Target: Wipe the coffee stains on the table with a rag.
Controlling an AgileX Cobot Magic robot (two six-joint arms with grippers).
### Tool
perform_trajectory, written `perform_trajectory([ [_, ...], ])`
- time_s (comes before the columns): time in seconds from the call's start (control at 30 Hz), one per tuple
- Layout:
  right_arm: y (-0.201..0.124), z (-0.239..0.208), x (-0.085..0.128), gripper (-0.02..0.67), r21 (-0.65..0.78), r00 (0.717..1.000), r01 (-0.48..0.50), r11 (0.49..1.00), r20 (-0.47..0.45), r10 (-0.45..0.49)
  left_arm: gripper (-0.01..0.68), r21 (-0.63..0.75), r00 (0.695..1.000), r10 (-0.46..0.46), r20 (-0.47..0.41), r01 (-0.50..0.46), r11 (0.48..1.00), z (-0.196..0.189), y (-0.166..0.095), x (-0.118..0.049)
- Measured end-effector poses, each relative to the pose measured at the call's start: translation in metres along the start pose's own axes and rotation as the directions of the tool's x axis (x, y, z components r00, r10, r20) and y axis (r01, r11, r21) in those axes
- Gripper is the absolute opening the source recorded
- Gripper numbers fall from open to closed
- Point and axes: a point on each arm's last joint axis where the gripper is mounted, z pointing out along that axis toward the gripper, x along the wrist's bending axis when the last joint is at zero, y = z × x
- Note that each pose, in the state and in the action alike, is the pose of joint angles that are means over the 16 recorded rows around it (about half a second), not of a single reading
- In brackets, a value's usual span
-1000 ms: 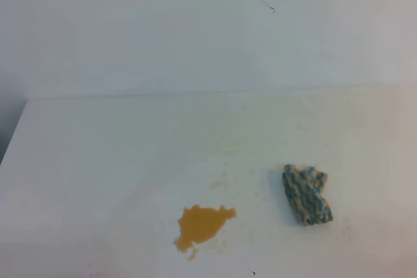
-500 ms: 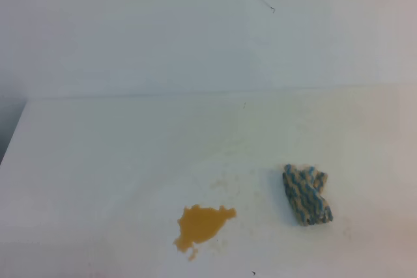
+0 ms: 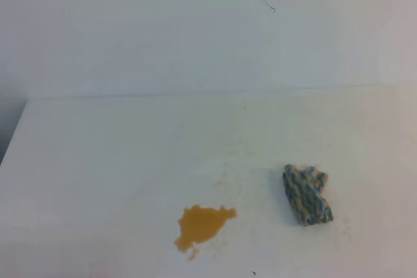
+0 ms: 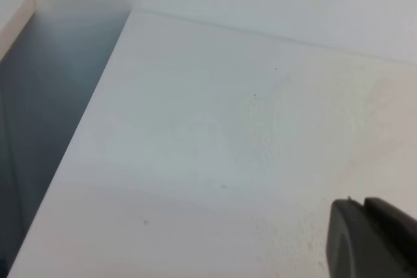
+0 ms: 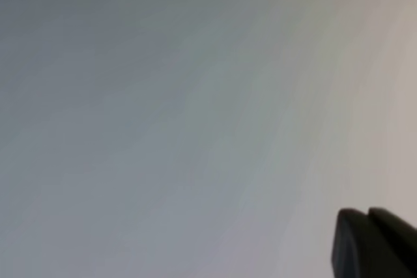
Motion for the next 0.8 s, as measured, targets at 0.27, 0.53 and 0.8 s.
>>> perform_trajectory([
  [0.27,0.045,0.021,0.032,-0.003,-0.030,0.973,0.190,0.981,-0.125,-0.192,-0.001,0.003,1.000,0.000,-0.001,0.000,1.000,0.000,0.000,0.000],
  [0.53,0.057,0.068,0.046,-0.003,0.299,0.982,0.184,0.936,-0.086,-0.166,-0.001,0.002,1.000,0.000,0.000,0.000,1.000,0.000,0.000,0.000],
  [0.8,0.025,0.127,0.051,-0.003,0.720,0.990,0.113,0.685,-0.022,-0.140,-0.001,0.002,1.000,0.000,0.000,0.000,1.000,0.000,0.001,0.000],
])
